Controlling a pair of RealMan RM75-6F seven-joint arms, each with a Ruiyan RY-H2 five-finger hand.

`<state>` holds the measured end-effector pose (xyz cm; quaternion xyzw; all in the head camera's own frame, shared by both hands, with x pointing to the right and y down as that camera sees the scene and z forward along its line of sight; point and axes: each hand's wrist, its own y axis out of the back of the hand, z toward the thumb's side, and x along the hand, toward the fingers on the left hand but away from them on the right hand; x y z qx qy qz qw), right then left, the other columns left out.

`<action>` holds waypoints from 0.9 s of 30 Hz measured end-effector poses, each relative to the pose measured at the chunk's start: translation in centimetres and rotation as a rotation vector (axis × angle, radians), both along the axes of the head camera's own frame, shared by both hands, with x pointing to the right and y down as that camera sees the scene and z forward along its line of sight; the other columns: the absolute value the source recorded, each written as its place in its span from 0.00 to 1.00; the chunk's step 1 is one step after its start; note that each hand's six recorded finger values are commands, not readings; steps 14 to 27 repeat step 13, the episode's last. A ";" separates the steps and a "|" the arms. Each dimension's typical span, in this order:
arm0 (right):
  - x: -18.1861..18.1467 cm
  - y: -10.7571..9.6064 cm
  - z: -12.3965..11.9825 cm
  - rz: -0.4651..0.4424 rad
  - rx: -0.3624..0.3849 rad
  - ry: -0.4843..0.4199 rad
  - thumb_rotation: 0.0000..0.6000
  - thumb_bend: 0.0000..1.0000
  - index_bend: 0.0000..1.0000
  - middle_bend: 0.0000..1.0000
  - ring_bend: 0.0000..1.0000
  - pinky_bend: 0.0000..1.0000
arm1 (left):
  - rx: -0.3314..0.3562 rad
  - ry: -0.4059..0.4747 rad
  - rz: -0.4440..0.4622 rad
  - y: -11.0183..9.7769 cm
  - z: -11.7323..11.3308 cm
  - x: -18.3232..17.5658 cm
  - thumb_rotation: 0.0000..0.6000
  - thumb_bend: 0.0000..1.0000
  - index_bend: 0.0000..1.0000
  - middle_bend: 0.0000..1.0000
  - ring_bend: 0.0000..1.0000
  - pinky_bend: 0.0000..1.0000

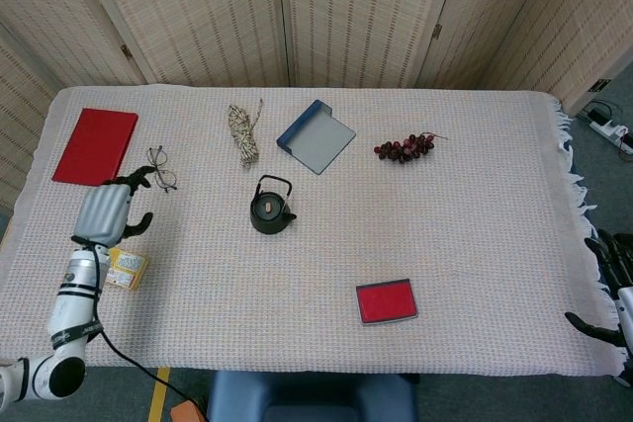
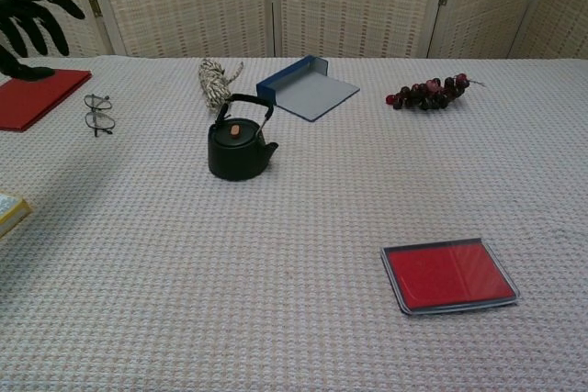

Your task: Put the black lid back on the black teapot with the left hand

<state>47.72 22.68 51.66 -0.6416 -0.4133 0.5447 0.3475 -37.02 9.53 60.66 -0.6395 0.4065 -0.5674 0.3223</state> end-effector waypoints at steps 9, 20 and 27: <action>-1.5 -0.4 0.7 -0.043 0.010 -0.032 1.00 0.08 0.00 0.05 0.11 0.00 | 0.097 -0.121 -0.050 7.8 -3.7 -7.4 1.00 0.32 0.17 0.22 0.24 0.23; -1.9 0.1 0.6 -0.037 0.025 -0.029 1.00 0.08 0.00 0.05 0.11 0.00 | 0.133 -0.132 -0.044 10.3 -5.0 -8.4 1.00 0.32 0.17 0.21 0.23 0.22; -1.9 0.1 0.6 -0.037 0.025 -0.029 1.00 0.08 0.00 0.05 0.11 0.00 | 0.133 -0.132 -0.044 10.3 -5.0 -8.4 1.00 0.32 0.17 0.21 0.23 0.22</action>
